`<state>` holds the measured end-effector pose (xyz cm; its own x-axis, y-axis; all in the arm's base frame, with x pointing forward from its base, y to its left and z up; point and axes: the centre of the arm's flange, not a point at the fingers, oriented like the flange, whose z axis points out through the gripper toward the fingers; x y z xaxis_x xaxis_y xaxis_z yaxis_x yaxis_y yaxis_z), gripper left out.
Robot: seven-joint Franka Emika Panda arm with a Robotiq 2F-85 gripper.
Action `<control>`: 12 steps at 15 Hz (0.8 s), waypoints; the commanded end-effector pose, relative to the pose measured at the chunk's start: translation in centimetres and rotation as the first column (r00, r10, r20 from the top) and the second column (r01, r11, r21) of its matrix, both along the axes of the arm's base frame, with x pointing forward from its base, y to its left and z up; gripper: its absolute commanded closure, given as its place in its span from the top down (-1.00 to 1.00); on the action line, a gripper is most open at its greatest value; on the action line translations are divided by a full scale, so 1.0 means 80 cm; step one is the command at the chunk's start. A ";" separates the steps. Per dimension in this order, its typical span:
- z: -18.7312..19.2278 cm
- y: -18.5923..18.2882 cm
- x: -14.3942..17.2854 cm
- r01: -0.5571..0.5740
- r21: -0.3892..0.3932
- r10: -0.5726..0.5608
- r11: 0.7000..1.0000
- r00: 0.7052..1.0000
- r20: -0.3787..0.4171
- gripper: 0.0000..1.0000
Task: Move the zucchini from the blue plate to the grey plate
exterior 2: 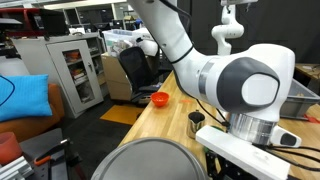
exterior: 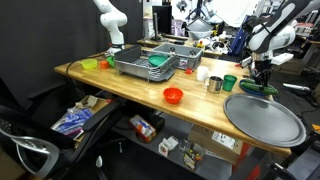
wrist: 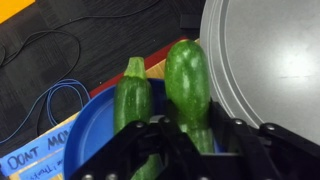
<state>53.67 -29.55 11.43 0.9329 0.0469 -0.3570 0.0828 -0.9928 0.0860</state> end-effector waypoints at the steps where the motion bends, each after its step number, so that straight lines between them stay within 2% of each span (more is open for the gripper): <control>1: 0.014 -0.004 -0.003 0.027 0.064 -0.029 0.998 0.999 0.039 -0.71; 8: 0.060 -0.032 -0.027 0.100 0.103 -0.112 0.990 0.987 0.112 -0.71; 12: 0.084 -0.011 -0.050 0.107 0.166 -0.133 0.980 0.979 0.157 -0.71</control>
<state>51.79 -32.45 16.50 0.9688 -0.0422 -0.2441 -0.0455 -0.9989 -0.0079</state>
